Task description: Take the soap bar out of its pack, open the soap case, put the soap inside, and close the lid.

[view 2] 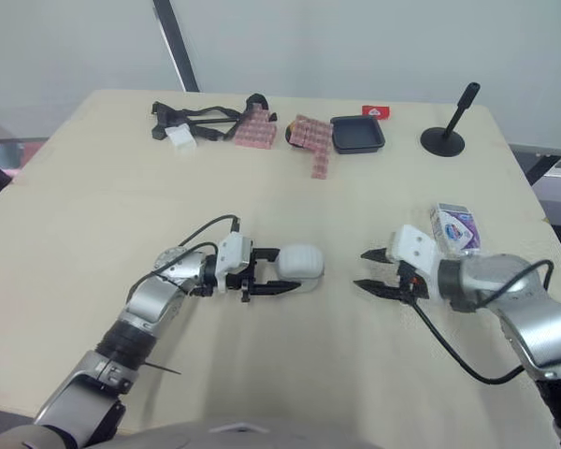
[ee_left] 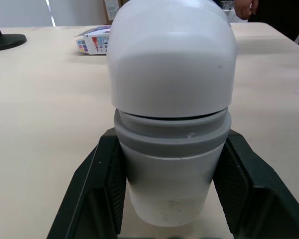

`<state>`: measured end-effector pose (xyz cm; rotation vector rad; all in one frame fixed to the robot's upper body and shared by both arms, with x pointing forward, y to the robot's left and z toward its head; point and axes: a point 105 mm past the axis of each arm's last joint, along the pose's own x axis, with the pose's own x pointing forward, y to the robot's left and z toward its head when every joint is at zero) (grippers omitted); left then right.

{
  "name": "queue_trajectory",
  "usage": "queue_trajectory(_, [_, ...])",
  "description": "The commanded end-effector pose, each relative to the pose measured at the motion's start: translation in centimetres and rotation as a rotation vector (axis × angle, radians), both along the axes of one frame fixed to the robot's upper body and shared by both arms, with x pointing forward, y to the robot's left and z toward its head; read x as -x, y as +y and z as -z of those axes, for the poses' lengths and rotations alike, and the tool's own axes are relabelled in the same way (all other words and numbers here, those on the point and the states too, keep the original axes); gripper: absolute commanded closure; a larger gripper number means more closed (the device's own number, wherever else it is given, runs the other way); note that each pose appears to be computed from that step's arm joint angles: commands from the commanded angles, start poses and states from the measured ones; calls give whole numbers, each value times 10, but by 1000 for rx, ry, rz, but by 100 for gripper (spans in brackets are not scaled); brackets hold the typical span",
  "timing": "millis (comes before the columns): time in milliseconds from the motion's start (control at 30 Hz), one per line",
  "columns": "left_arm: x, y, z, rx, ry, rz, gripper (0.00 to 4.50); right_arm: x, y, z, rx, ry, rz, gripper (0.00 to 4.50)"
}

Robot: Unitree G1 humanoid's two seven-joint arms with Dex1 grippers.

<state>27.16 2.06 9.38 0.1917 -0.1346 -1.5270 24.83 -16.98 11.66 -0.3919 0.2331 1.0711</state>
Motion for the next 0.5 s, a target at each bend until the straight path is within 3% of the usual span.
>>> queue_trajectory(33, [-5,6,-8,11,-20,-16,259,0,1,-11,-66,-104,5,329])
queue_trajectory(100, [-5,5,-8,11,-19,-14,259,3,1,-5,-85,-112,8,407])
queue_trajectory(167, [-5,5,-8,14,-19,-15,259,4,-1,5,-75,-109,27,449])
queue_trajectory(267, [-5,4,-10,22,-16,-21,259,6,-3,8,-91,-115,41,449])
queue_trajectory(500, [-4,5,-8,24,-11,-24,259,15,8,-15,-155,-118,-63,449])
